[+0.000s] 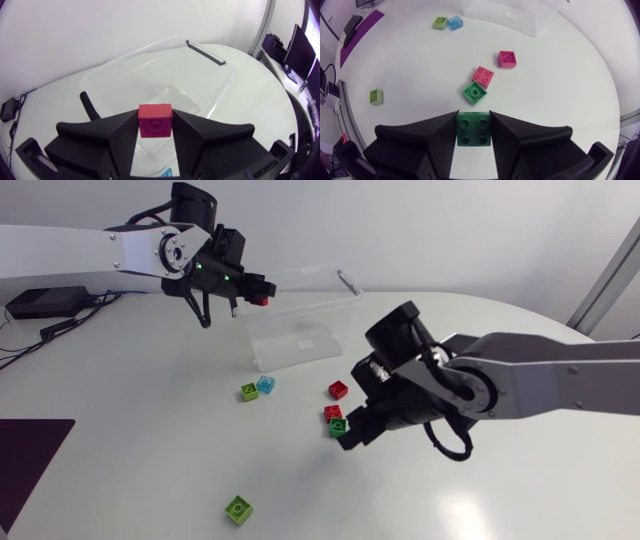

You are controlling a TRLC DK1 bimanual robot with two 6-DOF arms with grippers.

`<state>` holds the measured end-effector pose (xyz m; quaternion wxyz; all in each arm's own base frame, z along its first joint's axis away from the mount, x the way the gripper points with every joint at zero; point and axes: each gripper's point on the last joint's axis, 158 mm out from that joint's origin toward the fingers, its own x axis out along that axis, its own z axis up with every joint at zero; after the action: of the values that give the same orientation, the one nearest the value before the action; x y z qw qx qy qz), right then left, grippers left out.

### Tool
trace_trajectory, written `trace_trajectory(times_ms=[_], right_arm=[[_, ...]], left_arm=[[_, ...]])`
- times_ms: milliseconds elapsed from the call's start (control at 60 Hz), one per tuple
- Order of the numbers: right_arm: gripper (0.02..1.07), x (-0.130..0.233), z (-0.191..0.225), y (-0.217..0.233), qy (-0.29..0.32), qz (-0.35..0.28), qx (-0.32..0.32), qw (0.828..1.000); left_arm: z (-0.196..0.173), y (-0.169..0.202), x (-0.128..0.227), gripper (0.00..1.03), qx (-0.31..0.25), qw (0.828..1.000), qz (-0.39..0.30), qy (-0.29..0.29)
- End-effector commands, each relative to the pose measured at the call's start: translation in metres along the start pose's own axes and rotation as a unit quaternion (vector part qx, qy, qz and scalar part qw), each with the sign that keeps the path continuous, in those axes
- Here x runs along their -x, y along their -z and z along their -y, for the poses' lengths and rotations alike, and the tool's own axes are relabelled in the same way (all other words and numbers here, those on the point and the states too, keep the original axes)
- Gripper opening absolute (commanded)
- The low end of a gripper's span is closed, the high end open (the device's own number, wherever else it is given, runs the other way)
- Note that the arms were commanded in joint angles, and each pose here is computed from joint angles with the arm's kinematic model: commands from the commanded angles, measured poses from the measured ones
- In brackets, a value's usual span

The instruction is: Place the duplo bricks in the container

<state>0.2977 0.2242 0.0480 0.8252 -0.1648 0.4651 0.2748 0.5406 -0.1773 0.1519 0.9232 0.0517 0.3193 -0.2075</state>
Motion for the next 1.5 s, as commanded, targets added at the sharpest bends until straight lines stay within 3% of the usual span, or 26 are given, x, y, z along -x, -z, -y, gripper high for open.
trace_trajectory(times_ms=[0, 100, 217, 533, 800, 1083, 1483], right_arm=[[0.29, 0.013, 0.013, -0.025, 0.011, 0.028, -0.005, 1.000], [0.29, 0.019, 0.027, -0.048, 0.019, 0.049, -0.018, 0.998], [0.29, 0.023, 0.038, -0.074, 0.025, 0.069, -0.029, 0.997], [0.29, 0.027, 0.058, -0.138, 0.037, 0.114, -0.038, 0.992], [0.30, 0.019, 0.084, -0.184, 0.051, 0.143, -0.049, 0.987], [0.30, 0.003, 0.090, -0.215, 0.053, 0.161, -0.048, 0.984], [0.30, -0.015, 0.108, -0.247, 0.064, 0.171, -0.046, 0.982]], left_arm=[[0.002, -0.001, -0.009, 0.55, -0.006, 1.000, 0.002, 0.005], [0.006, -0.008, -0.003, 0.85, -0.011, 1.000, 0.022, 0.006], [0.007, -0.017, 0.011, 0.97, -0.008, 0.999, 0.033, 0.004], [0.023, -0.008, 0.084, 0.98, -0.021, 1.000, -0.003, 0.010], [0.074, 0.087, 0.136, 0.98, -0.079, 0.987, -0.129, 0.059], [0.102, 0.180, 0.155, 0.98, -0.120, 0.964, -0.218, 0.094], [0.126, 0.263, 0.178, 0.98, -0.151, 0.935, -0.295, 0.128]])
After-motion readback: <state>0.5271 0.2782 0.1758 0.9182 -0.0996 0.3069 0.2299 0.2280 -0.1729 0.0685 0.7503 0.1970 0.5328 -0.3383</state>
